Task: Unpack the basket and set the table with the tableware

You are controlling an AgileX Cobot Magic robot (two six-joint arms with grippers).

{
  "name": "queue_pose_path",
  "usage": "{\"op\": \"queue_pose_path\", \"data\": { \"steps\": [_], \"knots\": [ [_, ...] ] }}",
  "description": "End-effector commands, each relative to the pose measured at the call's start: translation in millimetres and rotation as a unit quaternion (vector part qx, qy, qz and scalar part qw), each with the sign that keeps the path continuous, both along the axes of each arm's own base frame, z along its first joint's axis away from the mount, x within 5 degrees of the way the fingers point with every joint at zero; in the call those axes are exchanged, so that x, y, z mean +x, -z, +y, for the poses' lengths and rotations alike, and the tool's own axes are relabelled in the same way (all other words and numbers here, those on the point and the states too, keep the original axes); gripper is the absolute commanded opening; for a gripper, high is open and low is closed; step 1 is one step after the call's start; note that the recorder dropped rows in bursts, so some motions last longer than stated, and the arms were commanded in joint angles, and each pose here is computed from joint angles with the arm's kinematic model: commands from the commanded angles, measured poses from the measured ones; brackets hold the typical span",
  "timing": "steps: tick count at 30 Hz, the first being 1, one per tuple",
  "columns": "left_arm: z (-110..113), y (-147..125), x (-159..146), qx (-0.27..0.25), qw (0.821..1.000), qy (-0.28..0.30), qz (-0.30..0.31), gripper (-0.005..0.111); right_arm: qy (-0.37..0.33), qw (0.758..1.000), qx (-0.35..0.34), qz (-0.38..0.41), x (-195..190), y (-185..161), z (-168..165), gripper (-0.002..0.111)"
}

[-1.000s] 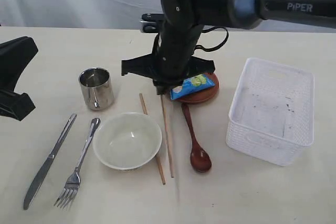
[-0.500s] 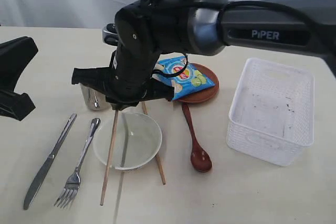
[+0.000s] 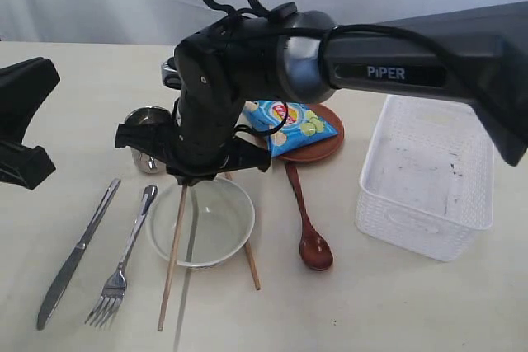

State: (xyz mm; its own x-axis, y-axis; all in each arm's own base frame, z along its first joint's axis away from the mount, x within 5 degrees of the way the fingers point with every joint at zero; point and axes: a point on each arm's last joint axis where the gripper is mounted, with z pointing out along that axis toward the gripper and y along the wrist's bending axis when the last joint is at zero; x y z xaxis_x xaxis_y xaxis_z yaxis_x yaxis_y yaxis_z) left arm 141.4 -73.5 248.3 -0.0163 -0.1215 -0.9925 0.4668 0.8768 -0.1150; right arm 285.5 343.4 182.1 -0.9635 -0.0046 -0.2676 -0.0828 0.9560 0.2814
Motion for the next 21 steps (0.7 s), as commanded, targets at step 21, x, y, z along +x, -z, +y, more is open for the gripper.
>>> {"op": "queue_pose_path", "data": {
  "steps": [21],
  "knots": [
    [0.1, 1.0, -1.4, 0.003, 1.000, 0.002, -0.002, 0.000, -0.006, 0.999, -0.034, -0.006, 0.9, 1.1, -5.6, 0.000]
  ]
}}
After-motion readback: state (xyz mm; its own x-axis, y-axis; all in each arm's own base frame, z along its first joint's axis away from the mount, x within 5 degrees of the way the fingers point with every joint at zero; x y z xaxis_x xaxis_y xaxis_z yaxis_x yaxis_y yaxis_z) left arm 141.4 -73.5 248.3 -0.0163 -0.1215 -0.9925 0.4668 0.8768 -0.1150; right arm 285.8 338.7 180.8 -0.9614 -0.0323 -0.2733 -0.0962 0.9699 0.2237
